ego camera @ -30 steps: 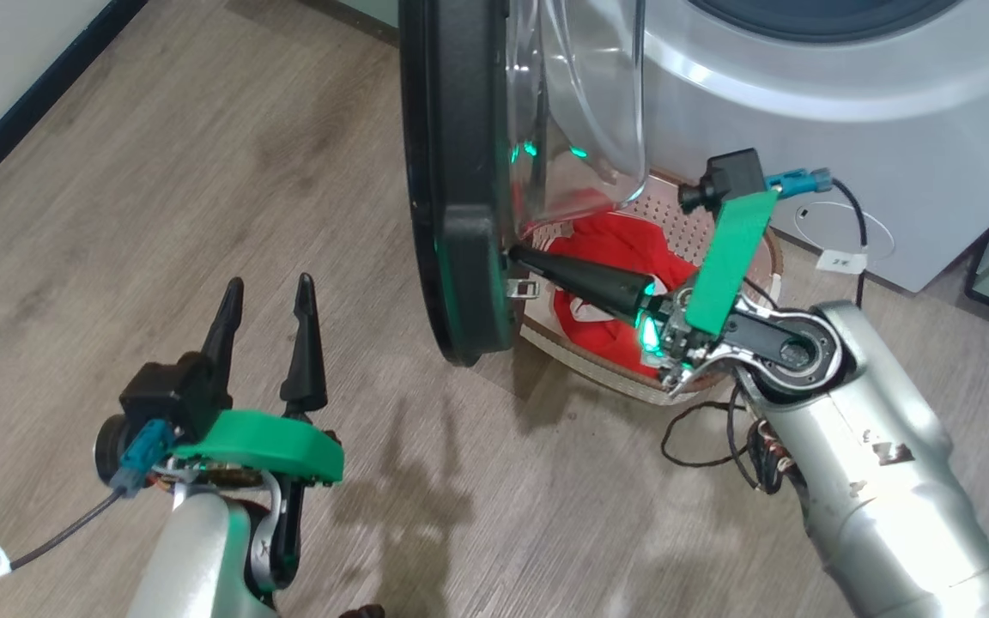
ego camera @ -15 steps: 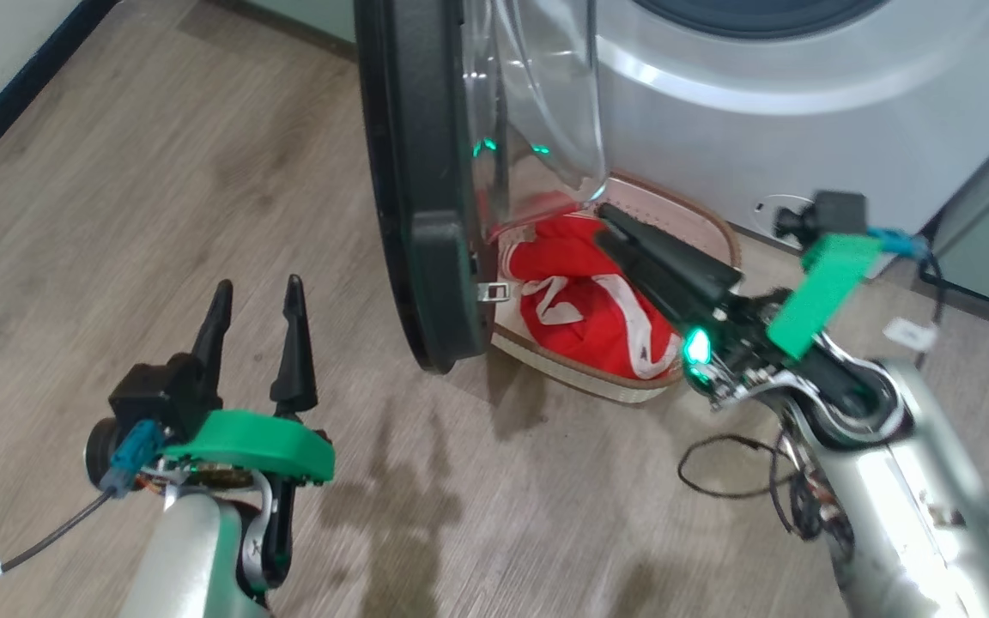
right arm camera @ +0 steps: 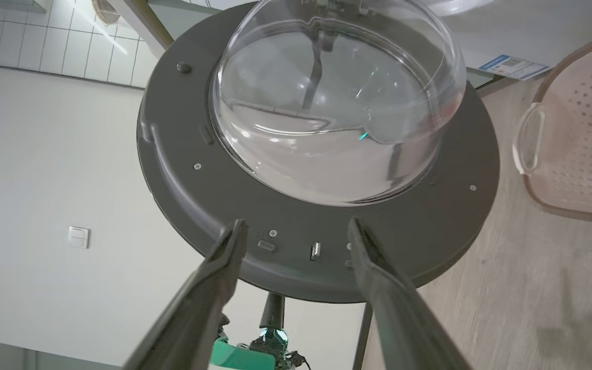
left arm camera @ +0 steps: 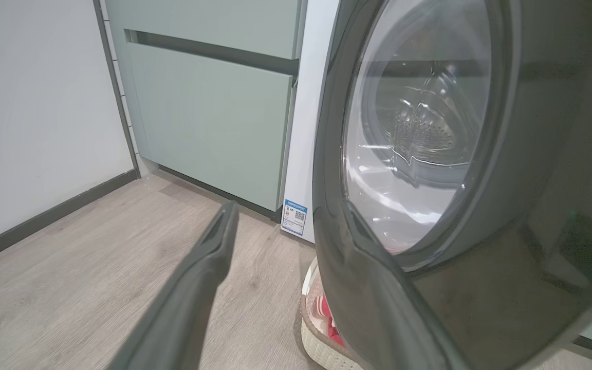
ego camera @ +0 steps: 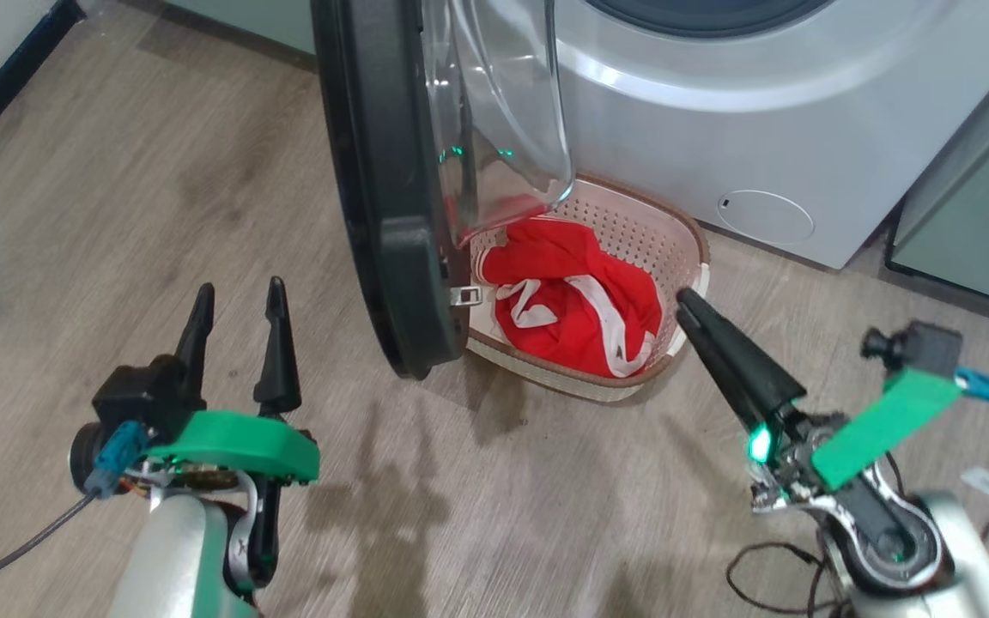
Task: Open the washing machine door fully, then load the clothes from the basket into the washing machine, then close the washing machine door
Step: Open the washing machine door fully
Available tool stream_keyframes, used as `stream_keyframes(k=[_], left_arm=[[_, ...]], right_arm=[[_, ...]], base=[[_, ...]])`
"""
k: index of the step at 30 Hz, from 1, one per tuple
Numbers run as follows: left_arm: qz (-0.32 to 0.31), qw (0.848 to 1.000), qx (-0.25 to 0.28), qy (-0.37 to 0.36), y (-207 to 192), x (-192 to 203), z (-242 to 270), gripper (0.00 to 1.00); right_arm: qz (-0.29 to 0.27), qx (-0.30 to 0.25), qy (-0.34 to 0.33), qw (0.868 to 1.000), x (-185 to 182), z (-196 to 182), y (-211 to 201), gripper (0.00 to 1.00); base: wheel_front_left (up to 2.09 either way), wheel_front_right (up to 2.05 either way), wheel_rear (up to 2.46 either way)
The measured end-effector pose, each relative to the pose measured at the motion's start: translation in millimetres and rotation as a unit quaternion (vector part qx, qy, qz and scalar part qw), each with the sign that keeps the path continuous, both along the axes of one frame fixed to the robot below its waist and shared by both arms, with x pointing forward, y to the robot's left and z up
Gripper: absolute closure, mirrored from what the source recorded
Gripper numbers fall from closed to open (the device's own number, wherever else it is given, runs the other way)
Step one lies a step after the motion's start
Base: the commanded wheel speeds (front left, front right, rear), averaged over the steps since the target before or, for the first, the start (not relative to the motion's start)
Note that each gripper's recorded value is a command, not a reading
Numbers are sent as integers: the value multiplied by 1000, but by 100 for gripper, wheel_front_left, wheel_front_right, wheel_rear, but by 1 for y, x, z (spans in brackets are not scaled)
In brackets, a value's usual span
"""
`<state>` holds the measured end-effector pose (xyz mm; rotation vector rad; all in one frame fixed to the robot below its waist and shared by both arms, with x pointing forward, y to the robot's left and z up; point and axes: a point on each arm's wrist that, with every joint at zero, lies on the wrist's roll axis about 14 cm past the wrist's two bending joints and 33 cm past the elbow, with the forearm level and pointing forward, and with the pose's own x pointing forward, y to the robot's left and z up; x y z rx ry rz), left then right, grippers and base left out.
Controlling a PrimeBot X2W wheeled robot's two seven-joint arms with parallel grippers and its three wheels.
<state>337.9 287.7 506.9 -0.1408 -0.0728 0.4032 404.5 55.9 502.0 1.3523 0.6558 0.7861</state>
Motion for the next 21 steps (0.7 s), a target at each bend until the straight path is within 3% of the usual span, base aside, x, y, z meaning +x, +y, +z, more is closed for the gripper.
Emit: stream_keyframes(k=[6, 11, 13, 17, 18, 21], left_arm=[[-4, 1000, -1, 2, -2, 4, -2, 0], [-3, 1000, -2, 2, -1, 4, -2, 0], [-1, 1000, -1, 1, 0, 3, -2, 0], [2, 1000, 2, -1, 2, 1, 1, 0], [2, 1000, 2, -1, 2, 1, 1, 0], [4, 1000, 4, -4, 4, 0, 3, 0]], right_arm=[[-58, -34, -48, 997, 6, 6, -14, 0], [-131, -66, -118, 982, 23, 23, -29, 0], [-163, -96, -171, 967, 33, 34, -36, 0], [-223, -162, -280, 920, 50, 55, -49, 0], [-223, -162, -280, 920, 50, 55, -49, 0], [-247, -218, -346, 878, 54, 60, -54, 0]], base=[[0, 0, 0], [0, 0, 0], [0, 0, 0], [0, 0, 0], [0, 0, 0], [0, 0, 0]])
